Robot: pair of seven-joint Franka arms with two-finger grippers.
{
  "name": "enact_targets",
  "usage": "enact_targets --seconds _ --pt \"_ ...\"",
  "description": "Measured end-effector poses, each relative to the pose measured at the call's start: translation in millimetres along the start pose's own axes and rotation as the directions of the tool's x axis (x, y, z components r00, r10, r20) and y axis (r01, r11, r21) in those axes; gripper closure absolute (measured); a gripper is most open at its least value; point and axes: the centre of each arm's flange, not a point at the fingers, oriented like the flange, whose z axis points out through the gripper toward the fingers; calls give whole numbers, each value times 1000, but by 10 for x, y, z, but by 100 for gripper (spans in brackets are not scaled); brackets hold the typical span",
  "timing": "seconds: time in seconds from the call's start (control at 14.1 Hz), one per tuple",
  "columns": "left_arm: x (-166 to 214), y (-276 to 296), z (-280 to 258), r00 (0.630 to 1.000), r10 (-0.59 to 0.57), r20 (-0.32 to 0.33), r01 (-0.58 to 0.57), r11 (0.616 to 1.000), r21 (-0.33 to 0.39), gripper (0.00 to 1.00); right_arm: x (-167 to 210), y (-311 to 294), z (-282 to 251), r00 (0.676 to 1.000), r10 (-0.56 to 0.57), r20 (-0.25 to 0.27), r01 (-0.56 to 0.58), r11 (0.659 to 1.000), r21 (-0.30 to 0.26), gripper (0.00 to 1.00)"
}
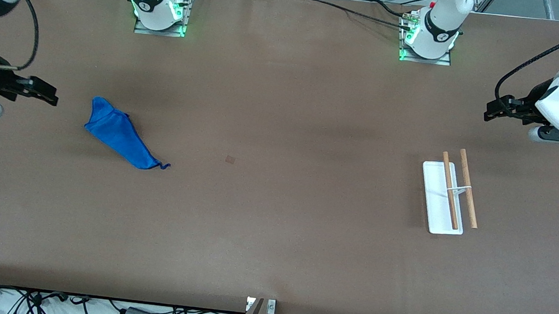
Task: Pass towel and hang on rack
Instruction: 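Move the right gripper down over the blue towel's end, then close the right gripper on the blue towel's end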
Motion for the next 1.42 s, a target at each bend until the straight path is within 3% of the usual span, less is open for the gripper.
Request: enact_targets --seconds 0.28,0.64,0.85,0.99,1.13,1.42 --pt "2 -1 1 1000 3 0 -3 1000 0 0 236 -421 569 994 -69 86 70 998 -4 0" --pt "4 -2 2 1000 4 0 -4 1000 0 0 593 -811 1340 981 -171 86 172 985 -5 0" --pt "6 -2 5 1000 4 1 -4 1000 0 0 779 -916 1884 932 -351 84 352 936 10 0" --pt "8 -2 6 1000 4 1 -4 1000 0 0 835 -940 2165 856 -508 93 507 861 33 0" --pt "11 -2 9 1000 4 2 -4 1000 0 0 882 -967 2397 754 -653 77 649 758 69 0" --pt "16 -2 14 1000 4 3 -4 1000 0 0 959 -1036 2716 474 -880 25 877 474 82 0"
